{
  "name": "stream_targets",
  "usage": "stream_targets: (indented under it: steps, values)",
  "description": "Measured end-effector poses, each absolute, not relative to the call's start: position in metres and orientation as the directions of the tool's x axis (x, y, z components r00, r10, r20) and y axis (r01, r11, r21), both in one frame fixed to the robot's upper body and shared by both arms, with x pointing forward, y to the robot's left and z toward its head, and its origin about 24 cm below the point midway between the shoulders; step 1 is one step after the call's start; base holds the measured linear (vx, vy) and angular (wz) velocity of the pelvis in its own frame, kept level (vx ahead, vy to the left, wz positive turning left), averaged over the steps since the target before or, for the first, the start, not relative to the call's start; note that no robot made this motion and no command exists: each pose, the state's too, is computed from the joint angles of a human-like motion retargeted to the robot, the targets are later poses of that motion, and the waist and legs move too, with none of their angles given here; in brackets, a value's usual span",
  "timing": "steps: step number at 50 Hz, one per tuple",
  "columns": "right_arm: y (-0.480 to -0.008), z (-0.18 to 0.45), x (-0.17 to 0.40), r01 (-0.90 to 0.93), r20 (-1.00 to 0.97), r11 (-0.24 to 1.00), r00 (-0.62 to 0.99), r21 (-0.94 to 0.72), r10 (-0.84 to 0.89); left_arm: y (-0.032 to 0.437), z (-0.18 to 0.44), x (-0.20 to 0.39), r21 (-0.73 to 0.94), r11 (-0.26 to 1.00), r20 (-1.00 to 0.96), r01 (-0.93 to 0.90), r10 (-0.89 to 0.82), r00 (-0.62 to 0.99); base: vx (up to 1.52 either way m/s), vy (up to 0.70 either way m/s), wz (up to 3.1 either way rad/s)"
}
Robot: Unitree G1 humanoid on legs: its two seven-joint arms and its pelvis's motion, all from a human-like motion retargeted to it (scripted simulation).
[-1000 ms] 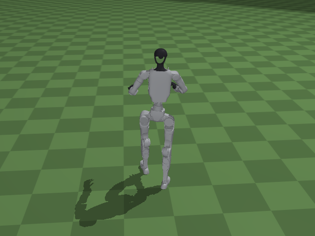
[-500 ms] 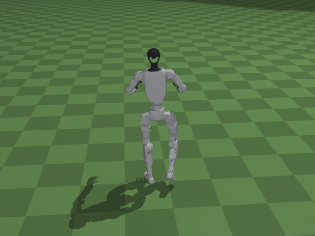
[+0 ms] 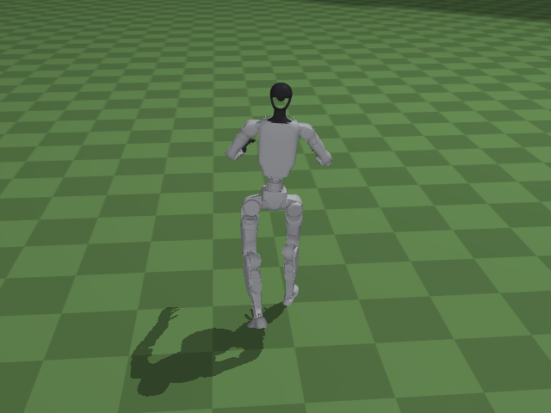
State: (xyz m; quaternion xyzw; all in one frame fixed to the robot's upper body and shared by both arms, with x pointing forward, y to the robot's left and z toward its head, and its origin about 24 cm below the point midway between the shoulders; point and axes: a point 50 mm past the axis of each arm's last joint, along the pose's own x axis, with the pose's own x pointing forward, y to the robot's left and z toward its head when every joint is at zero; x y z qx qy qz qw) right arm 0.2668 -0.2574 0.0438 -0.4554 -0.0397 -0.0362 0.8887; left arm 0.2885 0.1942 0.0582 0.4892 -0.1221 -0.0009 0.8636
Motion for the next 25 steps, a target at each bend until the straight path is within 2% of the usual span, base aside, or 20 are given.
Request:
stream_targets:
  steps: [8, 25]
  values:
    - [-0.267, 0.053, 0.267, 0.133, 0.127, 0.551, 0.991, -0.824, -0.049, 0.213, 0.048, 0.274, 0.818, 0.558, 0.183, -0.142, -0.019, 0.983, 0.60, -0.17, -0.24]
    - [-0.240, 0.071, 0.289, 0.173, 0.226, 0.570, 0.974, -0.803, 0.023, 0.243, 0.058, 0.271, 0.818, 0.529, 0.222, -0.227, 0.074, 0.972, 0.55, -0.01, -0.59]
